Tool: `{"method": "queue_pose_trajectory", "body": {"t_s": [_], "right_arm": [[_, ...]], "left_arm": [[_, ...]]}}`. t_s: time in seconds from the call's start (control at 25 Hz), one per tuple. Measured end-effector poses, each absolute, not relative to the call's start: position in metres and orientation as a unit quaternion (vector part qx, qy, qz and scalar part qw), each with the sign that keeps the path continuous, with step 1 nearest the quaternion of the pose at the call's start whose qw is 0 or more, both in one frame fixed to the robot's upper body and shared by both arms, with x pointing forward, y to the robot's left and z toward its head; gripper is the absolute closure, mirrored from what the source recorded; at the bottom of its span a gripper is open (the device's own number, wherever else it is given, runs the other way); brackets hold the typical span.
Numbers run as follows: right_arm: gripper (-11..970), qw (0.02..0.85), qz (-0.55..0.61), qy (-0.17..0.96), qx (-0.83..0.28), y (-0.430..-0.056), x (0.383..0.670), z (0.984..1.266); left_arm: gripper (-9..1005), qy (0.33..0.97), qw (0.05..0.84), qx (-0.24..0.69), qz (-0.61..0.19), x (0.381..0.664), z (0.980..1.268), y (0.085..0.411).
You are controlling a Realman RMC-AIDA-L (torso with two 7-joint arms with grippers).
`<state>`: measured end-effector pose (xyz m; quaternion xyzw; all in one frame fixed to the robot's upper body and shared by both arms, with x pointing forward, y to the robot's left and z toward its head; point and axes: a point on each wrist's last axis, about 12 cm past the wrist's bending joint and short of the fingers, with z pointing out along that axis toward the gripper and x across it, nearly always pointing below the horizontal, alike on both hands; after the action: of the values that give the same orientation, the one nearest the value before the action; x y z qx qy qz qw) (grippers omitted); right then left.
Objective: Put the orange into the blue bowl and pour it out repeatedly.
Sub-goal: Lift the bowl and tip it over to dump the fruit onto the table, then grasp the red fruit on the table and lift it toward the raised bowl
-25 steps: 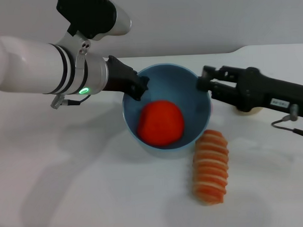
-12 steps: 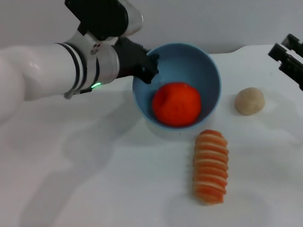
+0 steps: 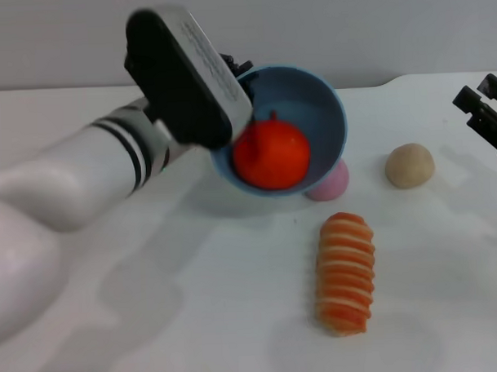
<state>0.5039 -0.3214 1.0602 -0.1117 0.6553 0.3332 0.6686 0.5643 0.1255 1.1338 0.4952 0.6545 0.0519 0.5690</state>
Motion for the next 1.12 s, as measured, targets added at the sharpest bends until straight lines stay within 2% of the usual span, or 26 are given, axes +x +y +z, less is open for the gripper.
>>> {"method": "queue_pose_trajectory", "body": {"t_s": [0.12, 0.4, 0.6, 0.88, 1.04, 1.12], "right_arm": [[394, 0.668, 0.332, 0.656, -0.113, -0.321, 0.505, 1.061], [398, 0.668, 0.325, 0.66, -0.11, -0.322, 0.509, 1.06], [399, 0.666, 0.323, 0.663, -0.111, -0.321, 0.511, 1.06], [400, 0.666, 0.32, 0.664, -0.108, -0.321, 0.511, 1.059], [400, 0.664, 0.319, 0.667, -0.109, -0.321, 0.512, 1.059], [399, 0.662, 0.322, 0.668, -0.113, -0.319, 0.513, 1.059]], "left_arm": [[996, 0.613, 0.597, 0.511, 0.075, 0.554, 1.133, 0.125], [997, 0.445, 0.657, 0.579, 0.188, 0.516, 1.118, 0.119], [997, 0.4, 0.666, 0.59, 0.219, 0.502, 1.109, 0.117], [996, 0.368, 0.68, 0.584, 0.248, 0.492, 1.105, 0.12], [996, 0.385, 0.682, 0.574, 0.241, 0.493, 1.104, 0.121], [996, 0.42, 0.687, 0.55, 0.222, 0.499, 1.108, 0.122]]}}
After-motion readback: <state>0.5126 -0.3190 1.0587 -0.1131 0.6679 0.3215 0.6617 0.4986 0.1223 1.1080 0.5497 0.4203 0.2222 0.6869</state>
